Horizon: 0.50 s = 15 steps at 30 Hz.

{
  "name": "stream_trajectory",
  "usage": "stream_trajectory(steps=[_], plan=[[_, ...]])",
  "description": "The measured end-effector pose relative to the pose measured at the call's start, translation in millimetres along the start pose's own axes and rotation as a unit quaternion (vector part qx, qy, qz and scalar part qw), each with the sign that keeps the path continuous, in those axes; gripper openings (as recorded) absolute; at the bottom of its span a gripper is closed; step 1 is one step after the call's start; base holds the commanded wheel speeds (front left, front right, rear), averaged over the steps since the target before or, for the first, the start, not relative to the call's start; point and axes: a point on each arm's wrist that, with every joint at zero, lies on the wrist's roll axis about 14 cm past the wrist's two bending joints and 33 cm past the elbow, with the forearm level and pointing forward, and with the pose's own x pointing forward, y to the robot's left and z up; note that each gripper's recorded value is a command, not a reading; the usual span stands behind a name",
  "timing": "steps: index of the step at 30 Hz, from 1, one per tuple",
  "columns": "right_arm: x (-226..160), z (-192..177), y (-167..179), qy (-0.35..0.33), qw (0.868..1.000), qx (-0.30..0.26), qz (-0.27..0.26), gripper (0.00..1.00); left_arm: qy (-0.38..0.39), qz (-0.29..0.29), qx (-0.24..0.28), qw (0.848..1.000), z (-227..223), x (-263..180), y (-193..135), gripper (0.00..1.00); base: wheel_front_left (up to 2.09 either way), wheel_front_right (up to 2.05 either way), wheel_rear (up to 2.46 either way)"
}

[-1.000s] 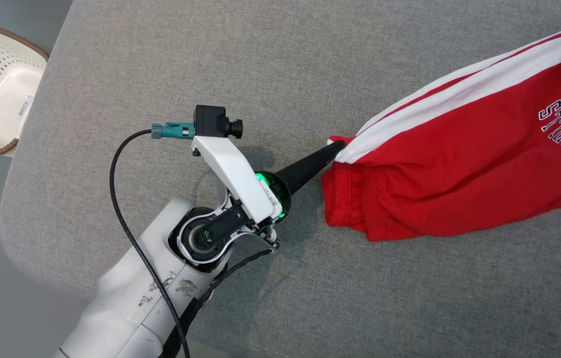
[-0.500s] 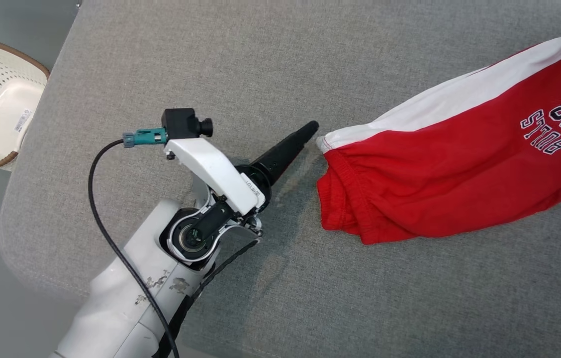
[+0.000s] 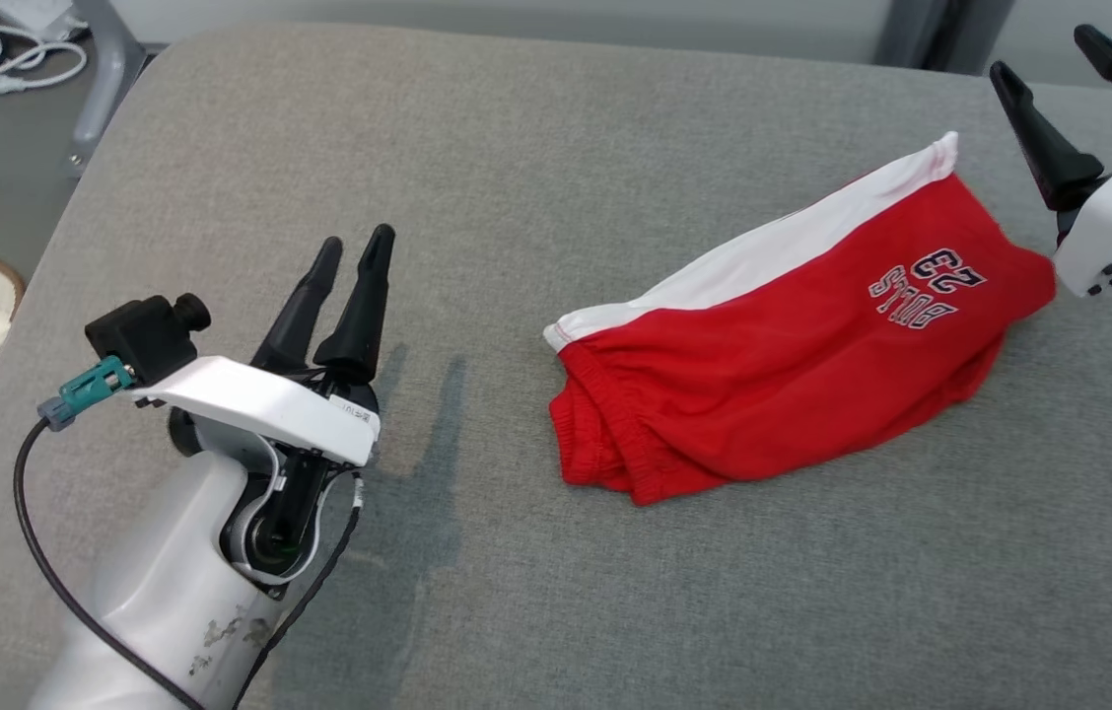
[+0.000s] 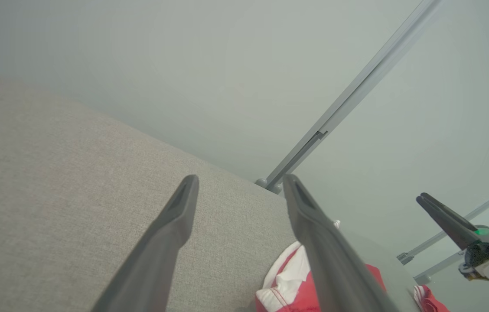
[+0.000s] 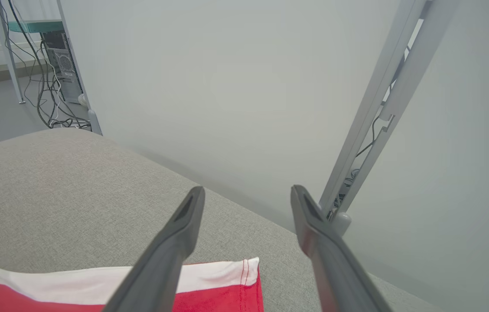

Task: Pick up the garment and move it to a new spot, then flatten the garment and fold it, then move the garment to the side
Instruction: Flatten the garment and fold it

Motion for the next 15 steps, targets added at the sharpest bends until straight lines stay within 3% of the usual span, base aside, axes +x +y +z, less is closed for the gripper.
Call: stream_trajectory(steps=[5, 10, 15], plan=[[-37, 17, -12, -0.044, 0.998, -0.021, -0.033, 1.0, -0.042, -0.011, 0.108, 0.993, 21, -4, -15, 1.0, 0.0, 0.0, 0.0], [-74, 43, -21, -0.103, 0.991, -0.025, -0.076, 1.0, -0.076, -0.011, 0.136, 0.988, 18, -22, -26, 1.0, 0.0, 0.0, 0.0], [-120, 22, -14, -0.123, 0.984, 0.021, -0.13, 1.0, -0.096, -0.011, 0.16, 0.982, 15, -38, -32, 1.0, 0.0, 0.0, 0.0]])
